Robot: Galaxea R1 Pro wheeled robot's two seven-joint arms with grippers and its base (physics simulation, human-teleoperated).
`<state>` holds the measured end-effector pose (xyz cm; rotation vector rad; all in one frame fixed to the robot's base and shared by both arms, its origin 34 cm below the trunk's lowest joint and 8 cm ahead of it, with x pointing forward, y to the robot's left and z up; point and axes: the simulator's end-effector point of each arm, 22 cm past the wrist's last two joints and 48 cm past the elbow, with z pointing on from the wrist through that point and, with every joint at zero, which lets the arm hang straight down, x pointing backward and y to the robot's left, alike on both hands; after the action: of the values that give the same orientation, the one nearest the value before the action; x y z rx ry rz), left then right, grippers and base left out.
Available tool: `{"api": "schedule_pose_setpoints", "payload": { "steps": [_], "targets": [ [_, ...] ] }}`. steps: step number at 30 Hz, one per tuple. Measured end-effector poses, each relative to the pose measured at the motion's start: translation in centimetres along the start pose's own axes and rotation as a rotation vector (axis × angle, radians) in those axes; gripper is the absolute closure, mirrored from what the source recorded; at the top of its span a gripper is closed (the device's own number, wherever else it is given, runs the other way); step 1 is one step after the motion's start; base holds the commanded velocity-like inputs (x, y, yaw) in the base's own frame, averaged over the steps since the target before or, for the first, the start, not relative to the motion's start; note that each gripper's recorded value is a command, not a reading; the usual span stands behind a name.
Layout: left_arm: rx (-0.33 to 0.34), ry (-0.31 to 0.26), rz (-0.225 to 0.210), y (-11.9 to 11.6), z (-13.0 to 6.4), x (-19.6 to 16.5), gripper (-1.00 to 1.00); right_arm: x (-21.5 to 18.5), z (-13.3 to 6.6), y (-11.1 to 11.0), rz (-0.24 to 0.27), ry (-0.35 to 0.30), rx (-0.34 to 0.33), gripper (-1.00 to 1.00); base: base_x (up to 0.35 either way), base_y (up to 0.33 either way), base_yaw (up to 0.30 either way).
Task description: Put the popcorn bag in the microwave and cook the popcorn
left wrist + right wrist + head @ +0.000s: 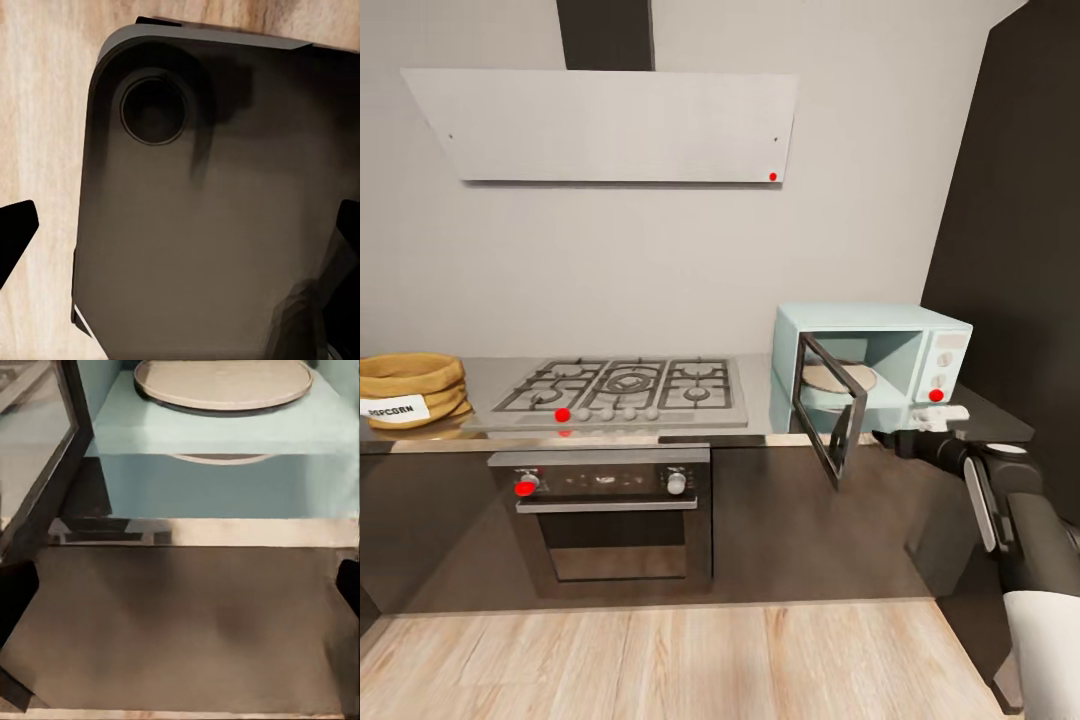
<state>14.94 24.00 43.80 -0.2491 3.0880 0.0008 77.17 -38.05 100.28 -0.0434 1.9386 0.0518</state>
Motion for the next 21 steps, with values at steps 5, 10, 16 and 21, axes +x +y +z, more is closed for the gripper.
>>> {"api": "schedule_pose_setpoints", "payload": {
  "steps": [5,10,16,21],
  "targets": [
    [0.000,0.000,0.000,0.0,0.0,0.0,-1.00,0.9,0.1,-2.3,-0.001,0.024,0.079,-1.00,0.000,0.000,0.000],
    [0.000,0.000,0.000,0.0,0.0,0.0,-1.00,5.2,1.1,-4.0,0.072,0.112,0.094,-1.00,0.000,0.000,0.000],
    [0.000,0.001,-0.002,0.0,0.0,0.0,-1.00,22.1,4.1,-2.2,0.161,0.410,0.039,-1.00,0.000,0.000,0.000],
    [0.000,0.000,-0.003,0.0,0.0,0.0,-1.00,40.7,0.3,1.9,0.166,0.658,-0.042,-1.00,0.000,0.000,0.000]
  ]
}}
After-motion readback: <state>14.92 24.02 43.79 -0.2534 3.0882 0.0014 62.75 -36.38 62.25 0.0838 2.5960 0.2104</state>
